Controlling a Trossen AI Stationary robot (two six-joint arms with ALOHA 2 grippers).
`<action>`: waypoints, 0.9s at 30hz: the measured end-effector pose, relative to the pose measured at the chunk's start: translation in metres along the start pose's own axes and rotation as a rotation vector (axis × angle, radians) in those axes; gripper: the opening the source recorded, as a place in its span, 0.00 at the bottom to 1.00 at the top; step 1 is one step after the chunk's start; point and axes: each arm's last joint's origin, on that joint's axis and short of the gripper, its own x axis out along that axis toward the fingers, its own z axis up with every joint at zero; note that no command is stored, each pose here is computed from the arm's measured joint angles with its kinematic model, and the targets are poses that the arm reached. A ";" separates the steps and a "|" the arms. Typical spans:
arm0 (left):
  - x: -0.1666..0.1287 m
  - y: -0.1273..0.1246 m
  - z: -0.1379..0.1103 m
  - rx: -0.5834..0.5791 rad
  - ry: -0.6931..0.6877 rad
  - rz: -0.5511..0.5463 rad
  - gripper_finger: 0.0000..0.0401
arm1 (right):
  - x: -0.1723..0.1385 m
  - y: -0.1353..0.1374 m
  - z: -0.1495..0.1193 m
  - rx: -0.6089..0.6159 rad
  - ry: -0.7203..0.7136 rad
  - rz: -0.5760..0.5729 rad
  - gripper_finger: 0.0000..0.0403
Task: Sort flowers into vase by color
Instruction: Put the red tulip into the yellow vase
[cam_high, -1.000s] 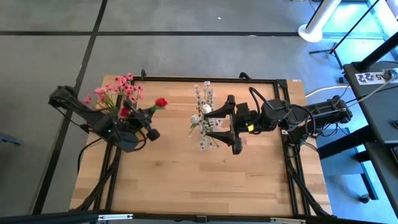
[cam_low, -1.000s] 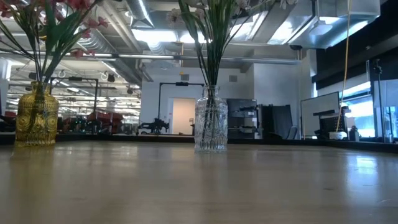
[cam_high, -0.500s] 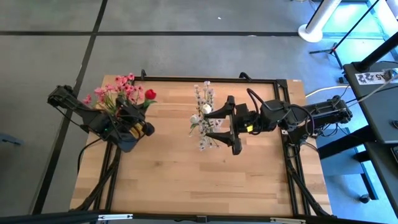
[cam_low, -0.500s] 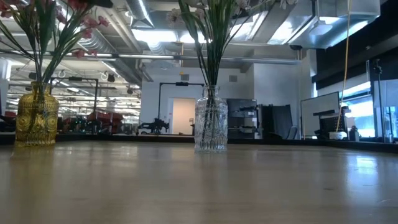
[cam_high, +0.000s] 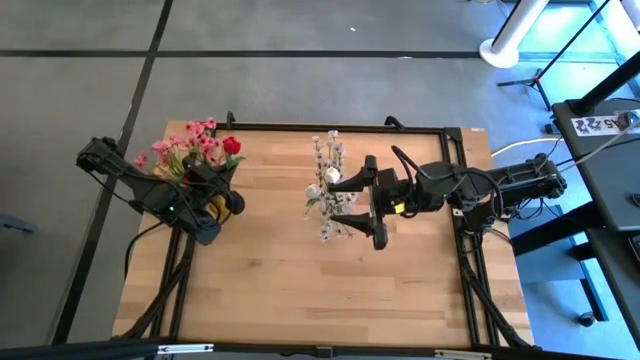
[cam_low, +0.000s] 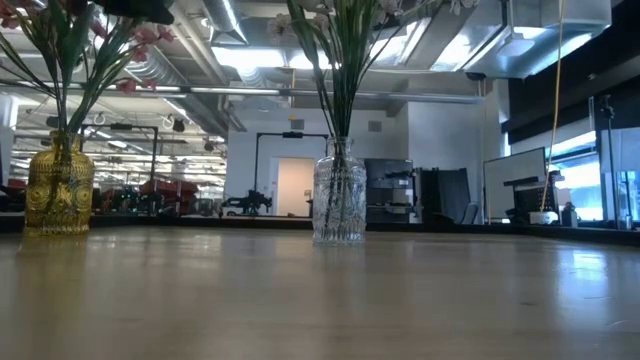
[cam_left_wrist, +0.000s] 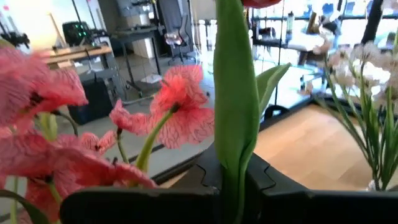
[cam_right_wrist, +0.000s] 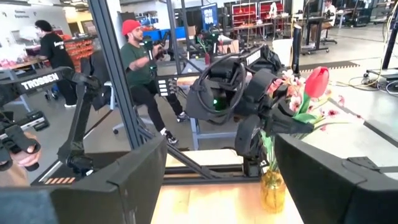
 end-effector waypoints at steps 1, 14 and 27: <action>0.000 0.000 -0.001 0.005 0.014 -0.002 0.04 | 0.000 0.000 0.000 0.002 0.001 0.000 0.74; 0.002 0.005 -0.006 0.235 0.175 -0.061 0.15 | 0.000 -0.001 0.000 0.025 -0.002 -0.019 0.74; 0.001 0.014 -0.017 0.341 0.464 -0.137 0.28 | 0.000 -0.003 0.000 0.024 -0.011 -0.088 0.74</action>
